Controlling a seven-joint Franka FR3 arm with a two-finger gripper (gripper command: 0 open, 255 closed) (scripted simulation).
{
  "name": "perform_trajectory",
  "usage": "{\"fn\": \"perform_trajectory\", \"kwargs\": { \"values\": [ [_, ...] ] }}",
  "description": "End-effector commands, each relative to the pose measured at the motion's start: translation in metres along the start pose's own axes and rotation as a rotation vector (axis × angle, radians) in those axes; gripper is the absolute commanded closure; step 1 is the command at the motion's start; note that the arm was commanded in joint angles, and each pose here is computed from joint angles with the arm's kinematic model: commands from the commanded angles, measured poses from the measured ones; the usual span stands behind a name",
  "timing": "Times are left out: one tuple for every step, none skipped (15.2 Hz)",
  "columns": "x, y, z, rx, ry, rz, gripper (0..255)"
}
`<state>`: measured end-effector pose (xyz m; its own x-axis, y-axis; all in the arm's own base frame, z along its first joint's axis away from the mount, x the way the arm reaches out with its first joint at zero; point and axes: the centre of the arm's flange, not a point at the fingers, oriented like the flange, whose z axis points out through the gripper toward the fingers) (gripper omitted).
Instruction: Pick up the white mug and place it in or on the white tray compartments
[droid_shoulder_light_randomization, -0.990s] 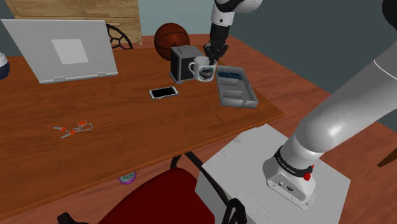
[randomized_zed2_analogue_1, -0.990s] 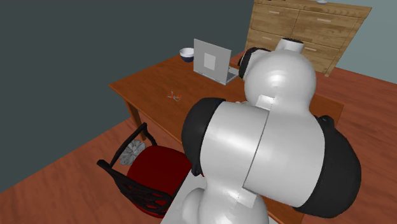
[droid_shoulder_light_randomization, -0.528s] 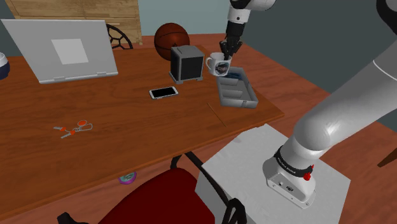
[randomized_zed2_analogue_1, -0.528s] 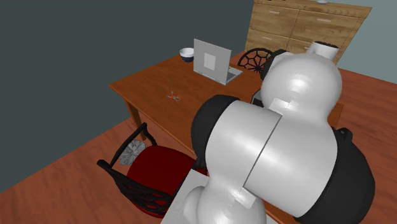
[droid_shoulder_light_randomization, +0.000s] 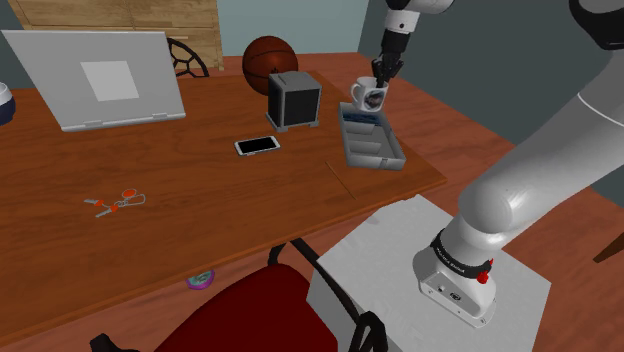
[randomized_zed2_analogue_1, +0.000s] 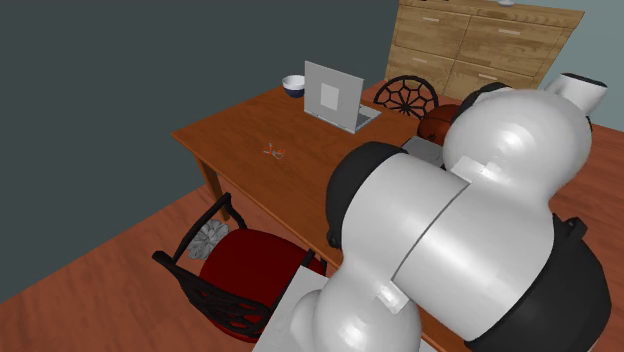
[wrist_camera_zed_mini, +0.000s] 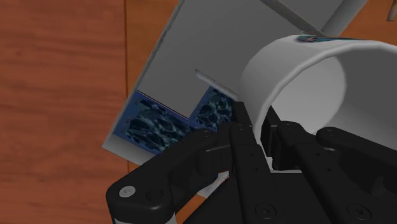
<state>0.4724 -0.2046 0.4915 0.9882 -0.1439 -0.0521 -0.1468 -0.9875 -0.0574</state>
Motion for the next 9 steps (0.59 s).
{"fn": "perform_trajectory", "kwargs": {
  "values": [
    [-0.001, 0.025, -0.003, 0.0, 0.0, -0.001, 255],
    [-0.001, 0.031, -0.004, 0.0, 0.0, -0.001, 255],
    [-0.001, 0.031, 0.002, 0.0, 0.0, -0.001, 255],
    [-0.001, 0.031, 0.007, 0.0, 0.0, -0.001, 255],
    [0.0, 0.032, 0.012, 0.0, 0.0, -0.001, 255],
    [0.0, 0.032, 0.017, 0.0, 0.0, -0.001, 255],
    [0.0, 0.032, 0.023, 0.0, 0.0, -0.001, 255],
    [0.001, 0.033, 0.028, 0.0, 0.0, -0.001, 255],
    [0.001, 0.033, 0.033, 0.0, 0.0, -0.001, 255]
  ]
}}
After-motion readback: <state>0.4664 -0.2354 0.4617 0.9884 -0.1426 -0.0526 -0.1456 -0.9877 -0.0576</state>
